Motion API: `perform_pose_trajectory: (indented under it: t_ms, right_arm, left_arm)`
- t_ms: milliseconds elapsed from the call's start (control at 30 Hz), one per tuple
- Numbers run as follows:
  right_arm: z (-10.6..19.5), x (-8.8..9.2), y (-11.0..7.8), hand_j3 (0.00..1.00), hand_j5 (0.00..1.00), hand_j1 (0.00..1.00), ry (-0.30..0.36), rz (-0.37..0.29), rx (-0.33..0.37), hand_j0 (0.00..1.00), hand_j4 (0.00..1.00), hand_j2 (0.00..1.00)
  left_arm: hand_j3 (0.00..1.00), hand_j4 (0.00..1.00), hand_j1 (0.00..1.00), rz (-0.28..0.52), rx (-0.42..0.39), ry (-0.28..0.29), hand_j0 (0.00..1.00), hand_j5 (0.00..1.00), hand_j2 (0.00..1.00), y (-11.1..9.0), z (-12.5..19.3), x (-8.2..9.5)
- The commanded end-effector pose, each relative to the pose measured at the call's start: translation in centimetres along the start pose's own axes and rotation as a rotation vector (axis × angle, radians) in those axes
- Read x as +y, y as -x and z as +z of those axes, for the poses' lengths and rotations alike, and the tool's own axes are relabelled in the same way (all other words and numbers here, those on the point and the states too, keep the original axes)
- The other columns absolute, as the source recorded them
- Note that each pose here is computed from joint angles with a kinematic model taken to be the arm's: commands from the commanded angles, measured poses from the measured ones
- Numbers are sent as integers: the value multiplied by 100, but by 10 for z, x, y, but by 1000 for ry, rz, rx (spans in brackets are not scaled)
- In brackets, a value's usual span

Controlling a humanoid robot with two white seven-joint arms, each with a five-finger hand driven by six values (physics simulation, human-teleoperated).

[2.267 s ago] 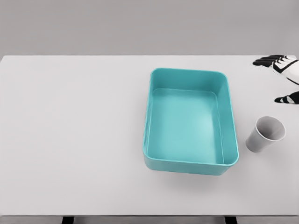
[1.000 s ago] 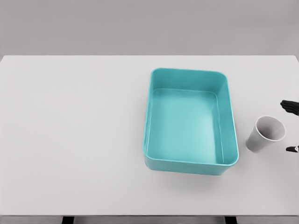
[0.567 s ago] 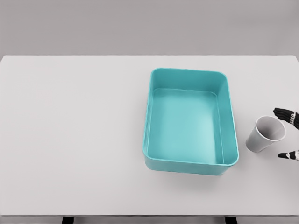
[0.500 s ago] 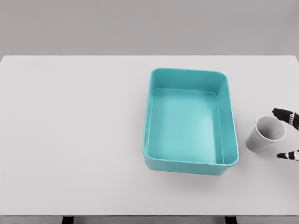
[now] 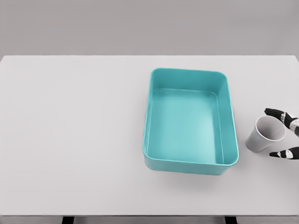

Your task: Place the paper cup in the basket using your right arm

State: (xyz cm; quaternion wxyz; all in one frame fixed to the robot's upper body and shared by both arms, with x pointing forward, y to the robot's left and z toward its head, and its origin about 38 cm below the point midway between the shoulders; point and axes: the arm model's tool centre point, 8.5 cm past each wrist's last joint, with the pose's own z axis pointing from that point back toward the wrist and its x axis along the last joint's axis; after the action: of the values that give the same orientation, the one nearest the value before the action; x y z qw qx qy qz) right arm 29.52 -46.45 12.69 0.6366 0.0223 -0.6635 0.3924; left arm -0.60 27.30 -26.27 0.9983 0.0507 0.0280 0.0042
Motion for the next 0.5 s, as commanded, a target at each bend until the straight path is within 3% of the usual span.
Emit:
perform_pose_trajectory:
  t_ms: [0, 467]
  right_arm:
    - [-1, 2, 1, 100, 100, 100, -1, -10, -2, 100, 100, 100]
    - [-14, 9, -1, 100, 100, 100, -16, -22, -27, 100, 100, 100]
  left_arm:
    - [100, 100, 100, 0, 0, 0, 100, 100, 100, 0, 0, 0]
    - [100, 100, 100, 0, 0, 0, 100, 100, 100, 0, 0, 0]
